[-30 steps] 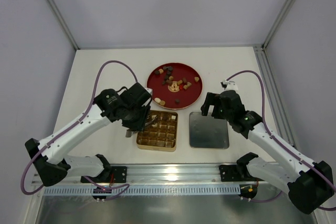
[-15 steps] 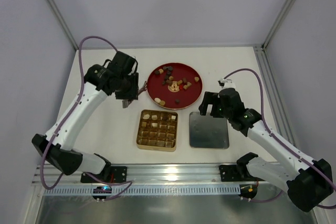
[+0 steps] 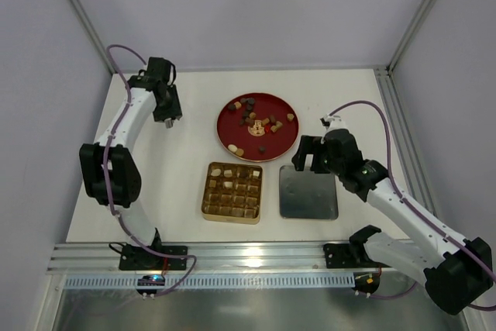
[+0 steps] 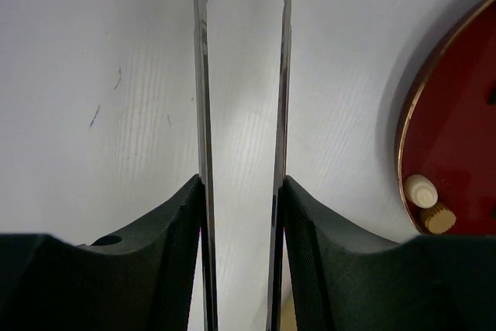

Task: Pack the chocolate

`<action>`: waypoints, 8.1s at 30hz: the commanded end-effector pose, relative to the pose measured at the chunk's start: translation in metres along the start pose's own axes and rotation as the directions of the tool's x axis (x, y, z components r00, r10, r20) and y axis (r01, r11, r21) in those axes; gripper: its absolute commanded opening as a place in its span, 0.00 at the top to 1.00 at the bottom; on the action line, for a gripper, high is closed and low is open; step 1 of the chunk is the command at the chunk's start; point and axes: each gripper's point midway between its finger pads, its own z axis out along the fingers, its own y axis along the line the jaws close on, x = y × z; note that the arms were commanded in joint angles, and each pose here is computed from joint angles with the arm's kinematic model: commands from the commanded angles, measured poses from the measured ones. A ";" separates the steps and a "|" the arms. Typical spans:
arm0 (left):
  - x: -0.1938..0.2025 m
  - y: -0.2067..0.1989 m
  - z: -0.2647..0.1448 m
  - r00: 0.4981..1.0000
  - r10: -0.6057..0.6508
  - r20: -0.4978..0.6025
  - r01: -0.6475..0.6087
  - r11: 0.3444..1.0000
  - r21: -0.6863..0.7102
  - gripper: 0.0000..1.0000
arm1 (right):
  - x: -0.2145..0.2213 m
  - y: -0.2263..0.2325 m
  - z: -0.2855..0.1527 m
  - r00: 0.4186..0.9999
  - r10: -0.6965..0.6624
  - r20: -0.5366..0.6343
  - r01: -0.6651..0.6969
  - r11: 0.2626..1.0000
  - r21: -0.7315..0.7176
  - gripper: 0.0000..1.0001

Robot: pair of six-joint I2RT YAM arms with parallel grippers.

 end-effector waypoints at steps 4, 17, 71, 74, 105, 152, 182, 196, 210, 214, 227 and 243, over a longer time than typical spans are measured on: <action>-0.017 0.022 0.048 0.997 -0.039 0.060 0.040 0.999 -0.012 0.51 | -0.008 0.003 -0.004 0.999 0.002 0.039 -0.001 1.000 -0.019 0.00; 0.019 0.035 0.105 0.998 -0.031 -0.060 0.028 0.998 -0.049 0.38 | 0.000 -0.006 -0.005 0.999 0.006 0.039 -0.007 1.000 0.012 0.00; 0.084 -0.090 -0.161 0.989 0.008 0.146 -0.090 0.820 0.565 0.20 | 0.049 0.036 0.093 0.958 0.030 -0.284 0.021 0.984 0.174 0.62; 0.099 -0.098 -0.175 0.989 0.022 0.146 -0.107 0.791 0.603 0.20 | 0.050 0.040 0.100 0.959 0.039 -0.280 0.023 0.976 0.214 0.66; 0.214 -0.224 -0.182 0.989 0.115 0.096 -0.148 0.639 0.755 0.36 | 0.053 0.038 0.102 0.951 0.090 -0.295 -0.030 0.979 0.202 0.96; 0.279 -0.311 -0.048 0.994 -0.008 0.112 -0.073 0.713 0.698 0.57 | 0.020 0.066 0.071 0.942 0.181 -0.284 -0.189 0.982 -0.002 0.96; 0.276 -0.324 -0.060 0.985 -0.013 0.174 -0.116 0.697 0.708 1.00 | 0.009 0.055 0.043 0.963 0.161 -0.216 -0.167 0.986 -0.006 0.48; 0.244 -0.301 -0.098 0.999 -0.023 0.044 -0.019 0.645 0.764 1.00 | -0.070 0.024 -0.032 0.986 0.102 0.130 -0.103 0.995 0.003 0.07; 0.157 -0.214 -0.144 0.941 0.005 -0.338 0.267 0.604 0.751 1.00 | -0.038 0.094 -0.096 0.882 -0.388 0.268 0.435 0.889 -0.141 0.12; 0.145 -0.190 -0.146 0.929 -0.020 -0.369 0.297 0.635 0.713 1.00 | -0.023 0.120 -0.098 0.761 -0.585 0.280 0.619 0.784 -0.044 0.12; 0.145 -0.186 -0.165 0.902 -0.041 -0.429 0.366 0.597 0.714 1.00 | -0.003 0.171 -0.070 0.418 -0.881 0.222 0.878 0.454 0.152 0.15; 0.148 -0.182 -0.176 0.907 -0.028 -0.420 0.356 0.585 0.729 0.99 | -0.004 0.178 -0.049 0.238 -0.964 0.116 0.926 0.261 0.272 0.60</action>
